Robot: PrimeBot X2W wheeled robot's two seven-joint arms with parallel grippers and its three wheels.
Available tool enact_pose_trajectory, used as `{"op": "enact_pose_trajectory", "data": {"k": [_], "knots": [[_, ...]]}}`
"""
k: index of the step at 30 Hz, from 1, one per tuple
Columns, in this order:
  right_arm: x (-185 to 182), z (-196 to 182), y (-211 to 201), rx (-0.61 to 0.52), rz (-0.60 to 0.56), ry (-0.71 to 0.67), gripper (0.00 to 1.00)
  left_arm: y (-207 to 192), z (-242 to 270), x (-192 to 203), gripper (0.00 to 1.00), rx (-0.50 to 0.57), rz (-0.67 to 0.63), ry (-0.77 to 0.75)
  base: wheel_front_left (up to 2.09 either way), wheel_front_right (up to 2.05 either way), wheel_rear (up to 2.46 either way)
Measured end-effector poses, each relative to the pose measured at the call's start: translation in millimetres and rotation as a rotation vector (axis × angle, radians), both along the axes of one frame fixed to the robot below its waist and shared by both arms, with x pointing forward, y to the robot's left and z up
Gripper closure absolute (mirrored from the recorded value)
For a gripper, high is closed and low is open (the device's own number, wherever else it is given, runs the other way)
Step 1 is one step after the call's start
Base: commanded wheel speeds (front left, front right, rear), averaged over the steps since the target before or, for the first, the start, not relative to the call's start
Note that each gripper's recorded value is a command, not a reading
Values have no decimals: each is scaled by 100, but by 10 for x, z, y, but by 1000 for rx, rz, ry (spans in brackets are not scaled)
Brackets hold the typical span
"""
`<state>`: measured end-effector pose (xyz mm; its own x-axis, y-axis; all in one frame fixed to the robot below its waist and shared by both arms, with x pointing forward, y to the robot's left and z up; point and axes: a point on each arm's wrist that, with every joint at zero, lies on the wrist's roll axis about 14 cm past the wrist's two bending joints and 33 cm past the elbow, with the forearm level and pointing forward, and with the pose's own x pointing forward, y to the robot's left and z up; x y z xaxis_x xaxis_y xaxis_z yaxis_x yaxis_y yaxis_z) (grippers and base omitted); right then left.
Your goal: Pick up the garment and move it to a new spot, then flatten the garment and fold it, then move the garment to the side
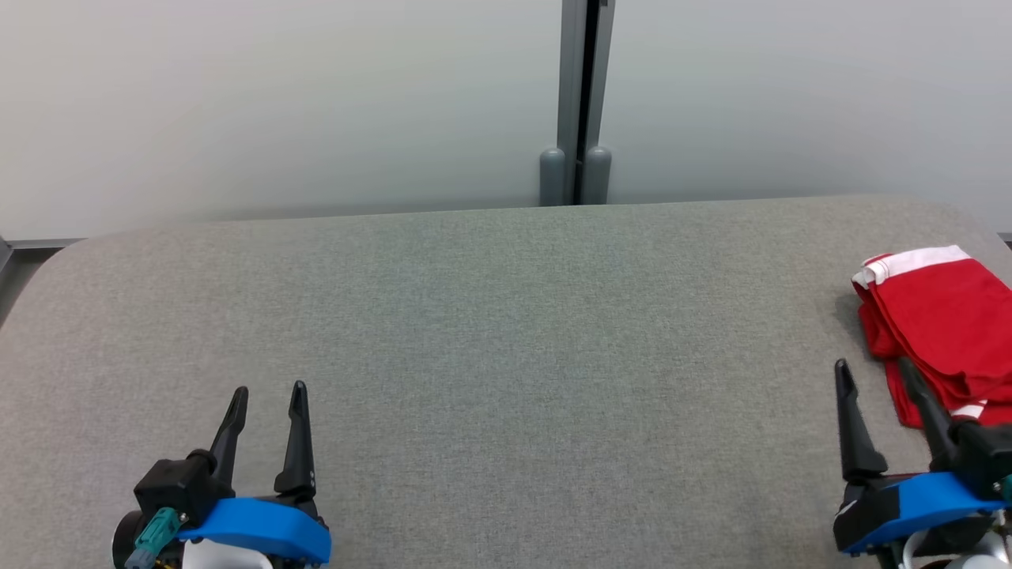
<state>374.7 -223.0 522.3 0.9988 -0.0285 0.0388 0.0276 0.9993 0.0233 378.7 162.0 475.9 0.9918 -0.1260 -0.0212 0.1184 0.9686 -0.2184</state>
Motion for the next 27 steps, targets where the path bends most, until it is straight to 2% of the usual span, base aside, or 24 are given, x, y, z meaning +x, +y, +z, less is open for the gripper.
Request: {"op": "enact_pose_trajectory", "data": {"k": [8, 27], "knots": [[-6, -149, 282, 2, 73, 34, 0, 137, -29, -96, 0, -4, 40, 8, 0, 0, 0], [-15, -286, 296, 24, 72, 59, 0, 107, -111, -96, 0, -4, 29, 33, 0, 0, 0]]}}
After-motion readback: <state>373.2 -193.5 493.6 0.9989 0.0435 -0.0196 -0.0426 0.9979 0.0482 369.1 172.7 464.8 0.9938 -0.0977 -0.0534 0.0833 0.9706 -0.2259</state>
